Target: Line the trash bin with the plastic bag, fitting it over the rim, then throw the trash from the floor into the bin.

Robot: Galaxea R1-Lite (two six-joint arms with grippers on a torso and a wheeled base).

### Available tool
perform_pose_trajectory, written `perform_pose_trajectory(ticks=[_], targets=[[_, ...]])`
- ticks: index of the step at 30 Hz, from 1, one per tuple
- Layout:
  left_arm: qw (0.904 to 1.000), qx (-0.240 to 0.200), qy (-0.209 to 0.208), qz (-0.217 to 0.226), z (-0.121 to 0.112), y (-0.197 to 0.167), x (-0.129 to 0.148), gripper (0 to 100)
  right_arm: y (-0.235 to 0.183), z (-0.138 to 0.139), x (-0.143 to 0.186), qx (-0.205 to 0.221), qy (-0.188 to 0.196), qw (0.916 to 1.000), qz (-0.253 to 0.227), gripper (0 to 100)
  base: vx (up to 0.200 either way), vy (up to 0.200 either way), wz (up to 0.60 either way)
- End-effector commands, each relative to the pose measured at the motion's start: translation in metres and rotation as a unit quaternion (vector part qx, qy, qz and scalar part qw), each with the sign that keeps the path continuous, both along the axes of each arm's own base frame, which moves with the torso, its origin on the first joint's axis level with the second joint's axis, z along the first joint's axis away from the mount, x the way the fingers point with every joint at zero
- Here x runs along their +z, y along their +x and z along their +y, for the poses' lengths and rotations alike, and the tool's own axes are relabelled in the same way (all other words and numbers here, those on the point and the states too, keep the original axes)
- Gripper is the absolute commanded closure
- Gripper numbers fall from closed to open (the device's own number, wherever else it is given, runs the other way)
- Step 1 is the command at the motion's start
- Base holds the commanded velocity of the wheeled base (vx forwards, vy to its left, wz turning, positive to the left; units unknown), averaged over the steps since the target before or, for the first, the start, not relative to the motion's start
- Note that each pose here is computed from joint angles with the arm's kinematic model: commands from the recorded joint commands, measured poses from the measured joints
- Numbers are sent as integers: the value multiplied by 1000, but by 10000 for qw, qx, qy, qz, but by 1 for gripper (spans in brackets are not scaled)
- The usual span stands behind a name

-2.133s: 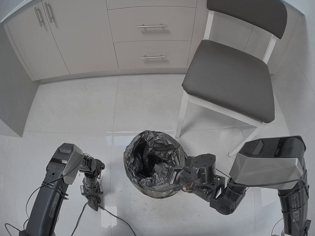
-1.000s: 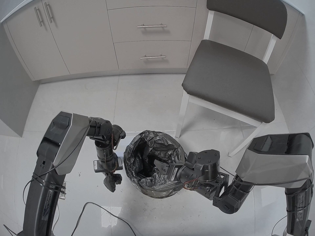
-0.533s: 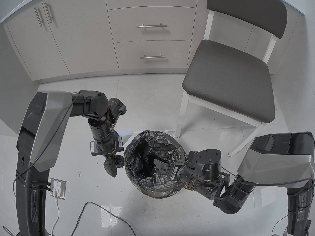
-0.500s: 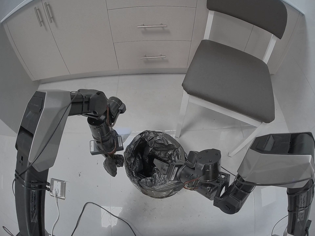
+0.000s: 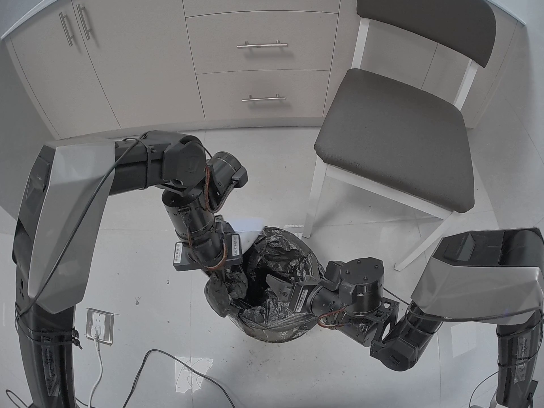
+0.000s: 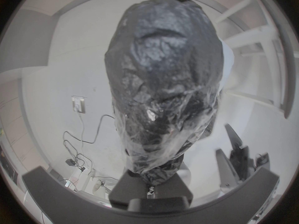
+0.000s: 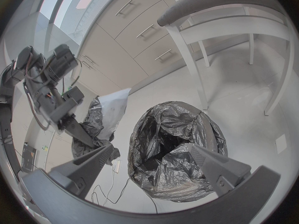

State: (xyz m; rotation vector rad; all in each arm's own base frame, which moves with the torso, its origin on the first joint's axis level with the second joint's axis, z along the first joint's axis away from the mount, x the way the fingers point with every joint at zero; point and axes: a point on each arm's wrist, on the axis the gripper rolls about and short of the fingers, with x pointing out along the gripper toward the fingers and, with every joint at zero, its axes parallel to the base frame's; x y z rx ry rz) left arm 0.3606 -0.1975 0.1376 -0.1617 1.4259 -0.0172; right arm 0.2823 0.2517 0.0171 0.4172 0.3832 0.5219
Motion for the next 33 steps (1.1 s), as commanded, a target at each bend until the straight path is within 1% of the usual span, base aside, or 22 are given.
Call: perform_pose_trajectory(ticks=[1,6,9,11,13,26,33], targets=[[9979,-403,-502,-16,-19,-17,17,100,-7,0,2,98,-7,9998,-164,0,0,0,0],[9963,-493,-656,-268,-31,-9,8,100,-9,0,4,138,-47,9996,-230,0,0,0,0],[9959,-512,-679,-301,-33,-6,3,100,-10,0,7,153,-26,9996,-253,0,0,0,0],[9957,-634,-620,-252,-37,-6,-3,100,-13,-1,11,161,-11,9995,-280,0,0,0,0],[9959,-631,-600,-227,-38,-6,-5,100,-13,-1,12,164,-13,9994,-299,0,0,0,0],[9977,-549,-384,92,-42,4,-42,100,-11,-6,23,105,59,9991,-415,0,0,0,0],[9979,-531,-358,121,-42,6,-48,100,-9,-6,23,89,63,9991,-420,0,0,0,0]])
